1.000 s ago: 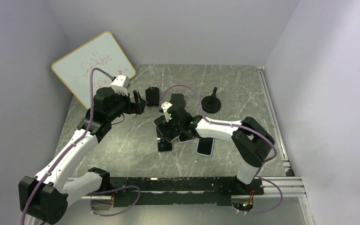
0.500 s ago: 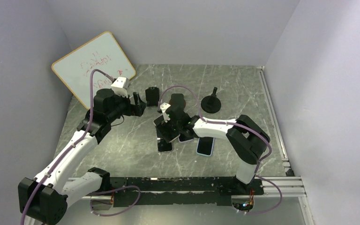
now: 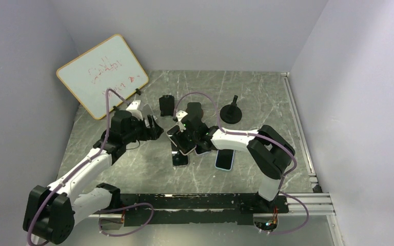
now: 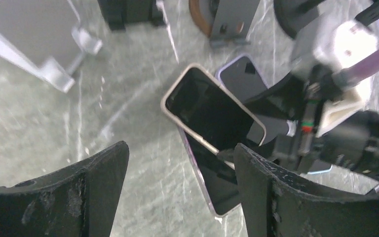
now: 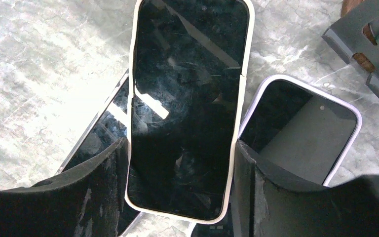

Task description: Place the phone on the phone stand

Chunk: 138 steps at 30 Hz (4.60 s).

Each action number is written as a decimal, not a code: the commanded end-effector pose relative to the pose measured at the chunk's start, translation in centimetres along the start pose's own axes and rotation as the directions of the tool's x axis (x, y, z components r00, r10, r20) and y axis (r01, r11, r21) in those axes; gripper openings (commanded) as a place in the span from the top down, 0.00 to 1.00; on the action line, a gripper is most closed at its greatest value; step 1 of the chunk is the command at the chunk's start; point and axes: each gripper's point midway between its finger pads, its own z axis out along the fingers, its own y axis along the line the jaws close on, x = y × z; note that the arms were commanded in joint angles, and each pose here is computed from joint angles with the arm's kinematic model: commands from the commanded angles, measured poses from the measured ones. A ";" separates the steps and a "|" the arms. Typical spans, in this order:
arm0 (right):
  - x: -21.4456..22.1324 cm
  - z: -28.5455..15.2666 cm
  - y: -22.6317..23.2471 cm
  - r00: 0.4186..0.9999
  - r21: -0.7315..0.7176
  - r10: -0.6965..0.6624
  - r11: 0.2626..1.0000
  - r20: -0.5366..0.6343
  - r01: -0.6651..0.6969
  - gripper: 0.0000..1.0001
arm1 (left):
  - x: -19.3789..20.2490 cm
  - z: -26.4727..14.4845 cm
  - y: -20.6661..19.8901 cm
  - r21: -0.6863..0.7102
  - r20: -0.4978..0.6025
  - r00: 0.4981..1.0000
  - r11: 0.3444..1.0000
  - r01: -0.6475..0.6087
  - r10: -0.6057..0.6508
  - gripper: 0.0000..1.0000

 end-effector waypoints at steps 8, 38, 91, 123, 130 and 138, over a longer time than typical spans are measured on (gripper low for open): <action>1.5 0.9 0.9 0.999 -0.037 0.020 0.999 -0.037 -0.021 0.51 | 5.0 2.4 -0.2 0.110 -0.049 0.985 0.979 0.172 -0.168 0.21; 3.1 0.9 -1.9 0.996 0.183 -0.072 0.980 -0.055 0.081 0.06 | 6.8 3.1 0.9 0.075 -0.082 0.982 0.982 0.175 -0.169 0.21; -0.8 -1.9 2.9 0.981 -0.140 0.054 0.990 0.185 -0.028 0.38 | 6.4 3.9 -1.6 0.424 0.145 0.906 0.852 0.306 -0.398 0.23; -3.2 -2.3 4.1 0.966 -0.203 0.018 0.979 0.259 0.036 0.35 | 3.9 4.6 -4.8 0.592 0.131 0.901 0.762 0.263 -0.413 0.95; -4.3 -2.9 3.7 0.954 -0.174 0.008 0.984 0.300 0.046 0.01 | -0.3 2.0 -7.4 0.687 0.221 0.893 0.712 0.144 -0.393 0.95; -8.0 -9.2 -0.2 0.868 -0.031 0.032 0.999 0.495 -0.019 0.00 | -3.2 0.5 -9.4 0.679 0.304 0.919 0.734 -0.025 -0.250 0.95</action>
